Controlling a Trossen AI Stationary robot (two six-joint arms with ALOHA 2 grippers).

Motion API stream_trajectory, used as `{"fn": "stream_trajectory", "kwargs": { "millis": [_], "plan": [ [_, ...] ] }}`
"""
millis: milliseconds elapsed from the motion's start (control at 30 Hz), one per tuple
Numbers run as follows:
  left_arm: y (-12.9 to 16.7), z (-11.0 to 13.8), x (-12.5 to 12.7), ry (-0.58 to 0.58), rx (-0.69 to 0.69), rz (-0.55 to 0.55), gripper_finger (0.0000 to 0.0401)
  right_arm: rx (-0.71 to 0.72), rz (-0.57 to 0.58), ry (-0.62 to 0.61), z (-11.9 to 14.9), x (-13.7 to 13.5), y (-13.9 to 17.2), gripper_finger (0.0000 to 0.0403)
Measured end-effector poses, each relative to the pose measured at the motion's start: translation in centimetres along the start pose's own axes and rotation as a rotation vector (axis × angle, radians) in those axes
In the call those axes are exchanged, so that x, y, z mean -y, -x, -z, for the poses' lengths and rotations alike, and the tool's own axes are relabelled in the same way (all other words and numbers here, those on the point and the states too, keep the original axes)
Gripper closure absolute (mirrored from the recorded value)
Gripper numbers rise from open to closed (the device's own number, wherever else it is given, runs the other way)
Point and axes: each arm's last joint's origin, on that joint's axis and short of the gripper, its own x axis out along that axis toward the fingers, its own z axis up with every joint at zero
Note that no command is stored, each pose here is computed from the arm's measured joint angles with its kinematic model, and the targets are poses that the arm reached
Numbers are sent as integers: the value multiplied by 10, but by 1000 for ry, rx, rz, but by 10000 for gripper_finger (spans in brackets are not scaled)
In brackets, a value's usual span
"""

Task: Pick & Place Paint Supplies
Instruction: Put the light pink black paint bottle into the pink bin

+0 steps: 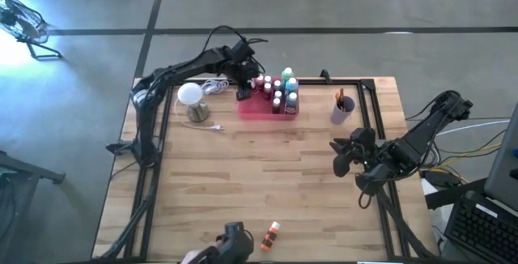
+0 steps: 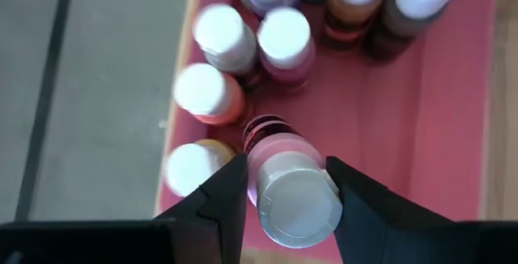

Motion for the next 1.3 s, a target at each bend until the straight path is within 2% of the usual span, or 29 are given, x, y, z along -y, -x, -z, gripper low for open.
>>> {"fn": "stream_trajectory", "kwargs": {
  "millis": [133,333,1033,1167,1300],
  "plan": [
    [-16,3,0,-10,-34,22,256,0,1,1,0,0,0,296],
    [-24,5,0,-9,-48,30,256,0,0,0,0,0,0,280],
    [-17,-4,-3,15,11,39,256,1,0,0,0,0,0,223],
    [-13,-9,-5,34,-4,80,256,1,0,0,0,0,0,214],
    [-24,-16,-11,56,-65,126,256,1,-1,-1,0,0,0,206]
  ]
}}
